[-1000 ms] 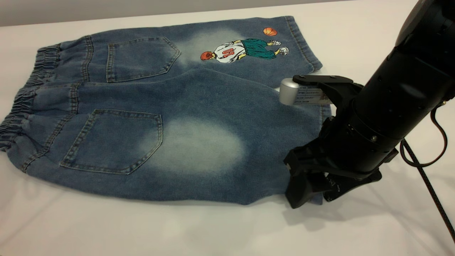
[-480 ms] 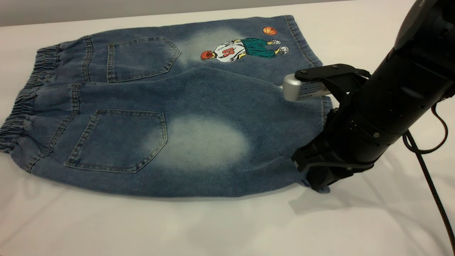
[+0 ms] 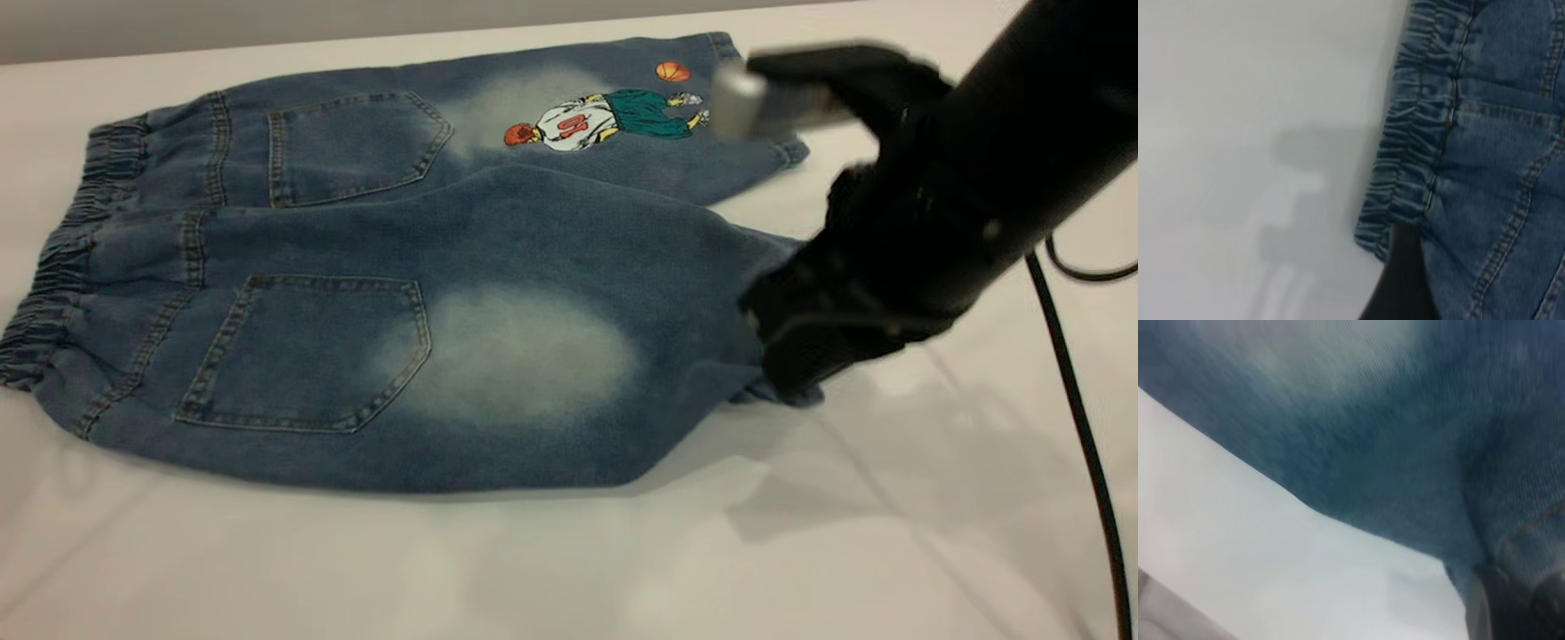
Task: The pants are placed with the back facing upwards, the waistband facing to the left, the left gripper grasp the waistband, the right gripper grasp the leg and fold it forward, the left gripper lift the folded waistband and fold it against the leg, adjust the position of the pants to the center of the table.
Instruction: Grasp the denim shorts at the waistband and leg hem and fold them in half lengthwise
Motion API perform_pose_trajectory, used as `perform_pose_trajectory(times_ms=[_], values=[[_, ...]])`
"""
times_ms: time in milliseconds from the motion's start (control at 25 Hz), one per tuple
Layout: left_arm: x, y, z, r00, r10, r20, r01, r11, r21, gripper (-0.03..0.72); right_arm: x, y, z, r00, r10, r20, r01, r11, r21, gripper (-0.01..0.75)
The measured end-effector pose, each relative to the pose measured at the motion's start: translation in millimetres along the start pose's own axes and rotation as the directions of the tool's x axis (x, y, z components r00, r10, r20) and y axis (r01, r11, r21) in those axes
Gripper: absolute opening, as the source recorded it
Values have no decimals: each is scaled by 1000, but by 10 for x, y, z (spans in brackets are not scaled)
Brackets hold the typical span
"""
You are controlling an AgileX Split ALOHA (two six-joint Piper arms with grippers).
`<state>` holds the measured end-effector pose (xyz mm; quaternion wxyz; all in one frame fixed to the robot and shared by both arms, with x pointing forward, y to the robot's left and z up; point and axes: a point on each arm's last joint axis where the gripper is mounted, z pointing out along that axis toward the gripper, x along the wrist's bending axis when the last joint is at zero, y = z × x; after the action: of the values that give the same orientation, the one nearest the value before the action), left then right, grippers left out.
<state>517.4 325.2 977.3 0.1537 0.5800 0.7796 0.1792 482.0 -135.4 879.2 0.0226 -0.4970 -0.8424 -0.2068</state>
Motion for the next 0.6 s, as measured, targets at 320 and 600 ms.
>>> perform_pose_trajectory(times_ms=[320, 600], values=[[31, -256, 225, 999, 5, -35, 1, 988, 158, 529, 8, -8, -1, 1000, -2, -8, 2, 1000, 9, 15], [34, -329, 520, 996, 78, -32, -73, 986, 148, 529, 16, -12, -2, 1000, -2, -17, 2, 1000, 16, 12]])
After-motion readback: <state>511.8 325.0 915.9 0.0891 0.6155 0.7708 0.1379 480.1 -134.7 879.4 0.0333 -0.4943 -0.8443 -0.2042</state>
